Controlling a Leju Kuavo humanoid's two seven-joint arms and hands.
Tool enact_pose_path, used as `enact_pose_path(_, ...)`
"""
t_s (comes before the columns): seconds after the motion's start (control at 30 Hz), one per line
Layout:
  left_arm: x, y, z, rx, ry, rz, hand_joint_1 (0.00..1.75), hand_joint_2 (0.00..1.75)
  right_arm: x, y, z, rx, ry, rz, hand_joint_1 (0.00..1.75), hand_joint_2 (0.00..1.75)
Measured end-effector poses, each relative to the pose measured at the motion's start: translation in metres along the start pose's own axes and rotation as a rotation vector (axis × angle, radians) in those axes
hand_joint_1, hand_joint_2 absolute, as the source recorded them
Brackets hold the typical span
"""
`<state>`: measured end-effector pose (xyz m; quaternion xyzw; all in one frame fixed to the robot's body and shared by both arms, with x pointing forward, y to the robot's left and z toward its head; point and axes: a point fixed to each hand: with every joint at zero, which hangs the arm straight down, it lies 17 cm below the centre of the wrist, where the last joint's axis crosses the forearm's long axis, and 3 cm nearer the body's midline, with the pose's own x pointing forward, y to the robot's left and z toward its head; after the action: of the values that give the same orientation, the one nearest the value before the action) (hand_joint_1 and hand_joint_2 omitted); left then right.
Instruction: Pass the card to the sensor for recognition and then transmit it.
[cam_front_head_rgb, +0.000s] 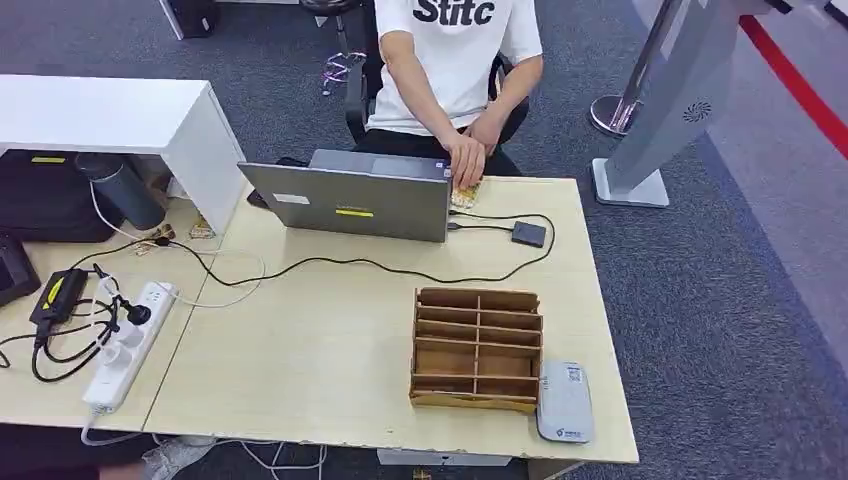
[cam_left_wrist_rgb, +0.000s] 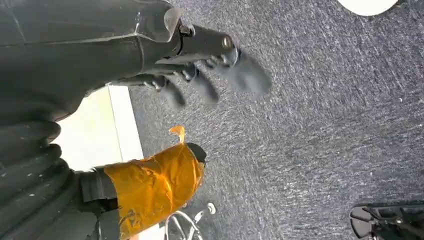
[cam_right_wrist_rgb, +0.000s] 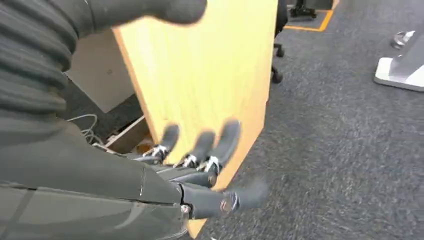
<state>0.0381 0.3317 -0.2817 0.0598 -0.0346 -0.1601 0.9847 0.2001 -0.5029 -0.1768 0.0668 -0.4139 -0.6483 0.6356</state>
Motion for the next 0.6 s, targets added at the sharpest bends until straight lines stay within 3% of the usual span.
enact_pose_path(0.33,0.002,-0.003,0.000,-0.008,-0.011,0.007,0.00,1.75,0.033,0.053,-0.008,0.161,-0.118,-0.053,0.00,1.75)
enact_pose_path(0.6,0.004,-0.012,0.001,-0.018,-0.009,0.059,0.00,1.75,0.053,0.134,-0.003,0.379,-0.217,-0.024,0.00,1.75)
